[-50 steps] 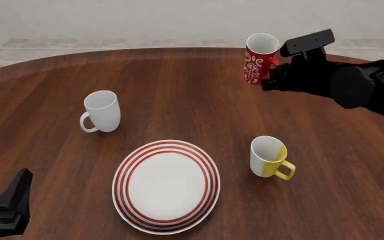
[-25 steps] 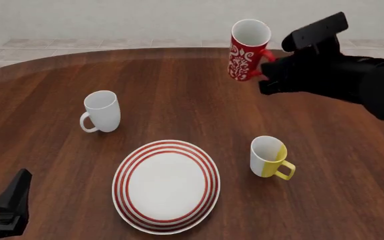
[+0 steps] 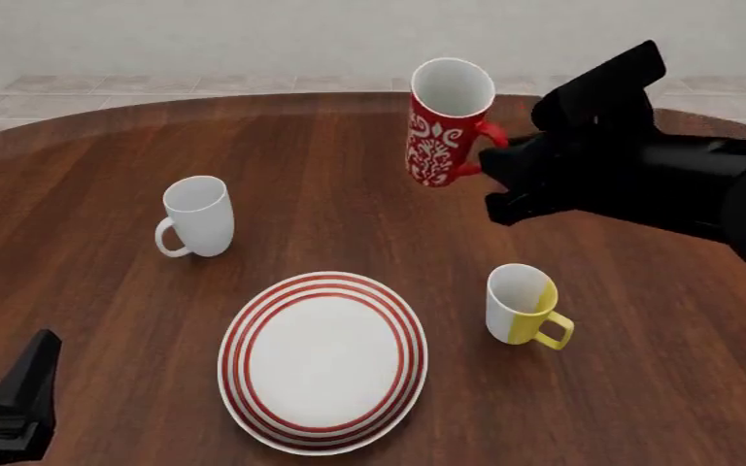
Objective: Pick up the red mug and put it on the plate
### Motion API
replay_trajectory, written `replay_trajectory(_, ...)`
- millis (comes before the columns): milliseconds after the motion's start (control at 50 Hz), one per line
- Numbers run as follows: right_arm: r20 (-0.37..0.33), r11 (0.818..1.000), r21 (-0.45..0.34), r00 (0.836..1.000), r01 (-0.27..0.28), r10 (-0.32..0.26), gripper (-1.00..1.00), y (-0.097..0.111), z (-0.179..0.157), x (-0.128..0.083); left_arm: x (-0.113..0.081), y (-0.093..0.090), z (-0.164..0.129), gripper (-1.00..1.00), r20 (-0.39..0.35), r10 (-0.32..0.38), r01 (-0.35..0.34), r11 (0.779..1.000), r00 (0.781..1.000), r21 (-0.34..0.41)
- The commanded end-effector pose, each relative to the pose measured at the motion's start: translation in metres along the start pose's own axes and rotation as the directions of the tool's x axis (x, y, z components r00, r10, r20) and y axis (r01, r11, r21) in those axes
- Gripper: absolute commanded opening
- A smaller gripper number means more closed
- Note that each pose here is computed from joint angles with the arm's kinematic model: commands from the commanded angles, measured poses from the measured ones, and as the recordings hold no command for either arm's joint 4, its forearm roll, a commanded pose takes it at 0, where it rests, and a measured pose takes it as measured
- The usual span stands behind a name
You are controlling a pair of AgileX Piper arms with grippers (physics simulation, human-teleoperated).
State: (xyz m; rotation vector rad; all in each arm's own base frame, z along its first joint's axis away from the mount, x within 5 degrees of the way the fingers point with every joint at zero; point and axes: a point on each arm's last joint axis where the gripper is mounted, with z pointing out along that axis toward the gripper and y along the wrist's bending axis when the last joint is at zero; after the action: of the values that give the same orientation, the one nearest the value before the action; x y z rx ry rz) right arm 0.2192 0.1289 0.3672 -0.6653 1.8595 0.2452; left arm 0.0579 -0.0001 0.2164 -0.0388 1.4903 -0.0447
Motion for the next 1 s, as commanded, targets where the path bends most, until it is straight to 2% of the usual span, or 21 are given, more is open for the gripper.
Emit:
replay_trajectory(20,0.011,0.998,-0.059,1.000,0.011,-0.010,-1.00,0.015,-0.008,-0.005,0.000,0.000,0.000,1.00,-0.001,-0.001,0.001,1.000,1.000,-0.001)
replay_trajectory(460,0.003,0.986,-0.164,1.000,0.006,-0.005,-1.00,0.044,-0.007,-0.004,0.000,-0.001,0.000,1.00,0.001,0.009,-0.009,1.000,1.000,0.012)
replay_trajectory(1000,0.021,0.973,-0.227,0.999,0.036,-0.033,-1.00,0.057,-0.031,-0.009,-0.001,-0.001,-0.002,1.00,0.007,0.016,-0.016,1.000,1.000,0.017)
